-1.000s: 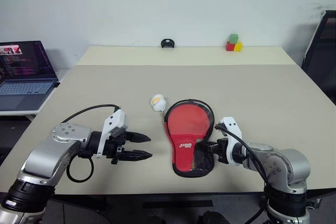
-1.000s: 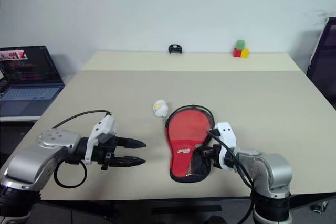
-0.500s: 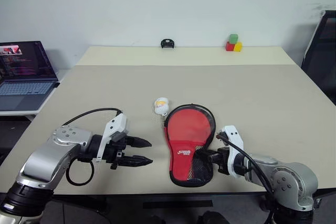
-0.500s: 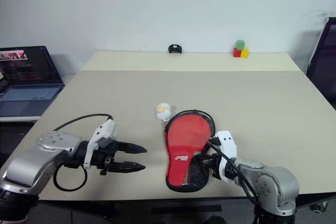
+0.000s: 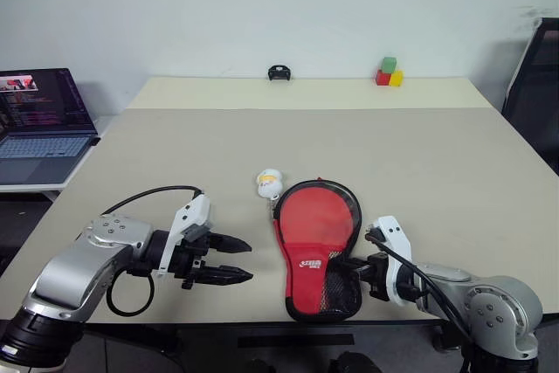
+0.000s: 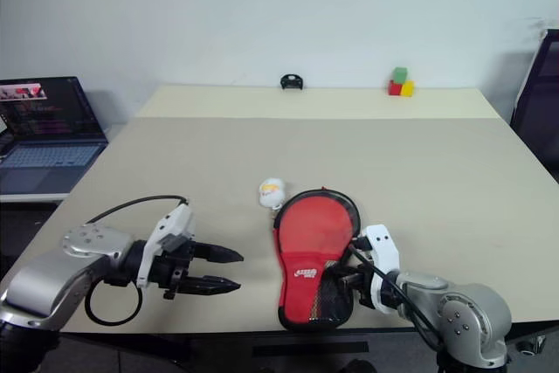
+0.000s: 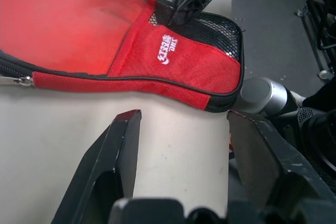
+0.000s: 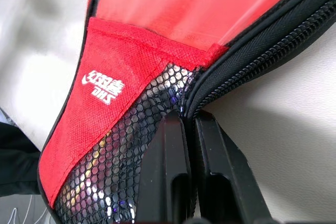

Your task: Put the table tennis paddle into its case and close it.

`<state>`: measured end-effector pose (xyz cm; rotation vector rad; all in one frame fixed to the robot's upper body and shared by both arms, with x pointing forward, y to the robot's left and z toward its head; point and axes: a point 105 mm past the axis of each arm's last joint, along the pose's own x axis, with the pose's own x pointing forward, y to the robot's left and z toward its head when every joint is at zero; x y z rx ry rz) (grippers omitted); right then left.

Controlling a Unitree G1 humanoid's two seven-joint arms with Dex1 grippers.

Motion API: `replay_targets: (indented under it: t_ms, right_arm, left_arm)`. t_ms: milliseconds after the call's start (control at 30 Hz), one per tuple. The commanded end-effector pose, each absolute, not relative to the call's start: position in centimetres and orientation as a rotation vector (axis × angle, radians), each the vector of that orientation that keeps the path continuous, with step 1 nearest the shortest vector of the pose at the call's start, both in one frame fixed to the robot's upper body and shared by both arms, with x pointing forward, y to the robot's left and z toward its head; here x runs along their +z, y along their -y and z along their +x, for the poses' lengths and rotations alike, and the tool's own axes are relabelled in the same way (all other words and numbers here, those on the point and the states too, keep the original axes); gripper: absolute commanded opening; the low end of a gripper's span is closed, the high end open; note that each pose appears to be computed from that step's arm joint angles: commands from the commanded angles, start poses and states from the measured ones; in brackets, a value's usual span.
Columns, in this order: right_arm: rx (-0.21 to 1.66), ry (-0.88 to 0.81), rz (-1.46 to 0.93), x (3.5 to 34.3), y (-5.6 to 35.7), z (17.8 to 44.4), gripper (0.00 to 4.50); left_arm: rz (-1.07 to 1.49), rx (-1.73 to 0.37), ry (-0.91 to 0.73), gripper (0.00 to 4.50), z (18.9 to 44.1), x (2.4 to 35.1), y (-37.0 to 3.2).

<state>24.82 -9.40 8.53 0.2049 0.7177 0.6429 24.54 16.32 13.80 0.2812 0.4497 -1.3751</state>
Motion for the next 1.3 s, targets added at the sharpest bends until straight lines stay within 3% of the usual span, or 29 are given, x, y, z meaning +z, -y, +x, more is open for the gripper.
replay_targets:
  t_ms: [33, 200, 500, 700, 867, 967, 1100, 1167, 1300]
  right_arm:
    - [0.579, -0.701, 0.201, 8.8, 10.4, 25.4, 0.03]
    - [0.473, -0.679, 0.169, 9.0, 11.8, 26.1, 1.44]
    - [0.452, -0.655, 0.226, 8.9, 12.5, 24.6, 4.39]
    - [0.506, -0.515, 0.219, 12.5, 13.2, 25.8, 4.45]
    - [0.600, -0.333, 0.080, 16.7, 12.2, 27.6, 4.45]
    - [0.649, -0.261, 0.011, 18.1, 11.3, 28.7, 4.45]
    - [0.724, -0.197, -0.086, 18.9, 10.4, 29.7, 4.45]
    - [0.784, -0.157, -0.166, 19.0, 9.7, 30.1, 4.45]
    - [0.879, -0.175, -0.196, 17.4, 8.5, 30.9, 4.45]
  left_arm:
    - [0.308, -1.393, -0.402, 2.84, 24.7, 14.6, -15.8]
    - [0.302, -1.386, -0.395, 2.84, 24.7, 14.4, -15.6]
    - [0.287, -1.369, -0.390, 2.84, 24.6, 13.9, -15.5]
    - [0.279, -1.354, -0.364, 2.84, 25.2, 14.0, -15.3]
    - [0.247, -1.219, -0.312, 2.84, 27.5, 14.1, -15.0]
    - [0.190, -1.200, -0.280, 2.84, 27.7, 14.6, -14.6]
    - [0.177, -1.136, -0.262, 2.84, 28.1, 14.8, -15.2]
    - [0.197, -1.013, -0.233, 2.84, 29.7, 14.8, -16.3]
    - [0.176, -0.857, -0.183, 2.84, 31.2, 15.3, -17.6]
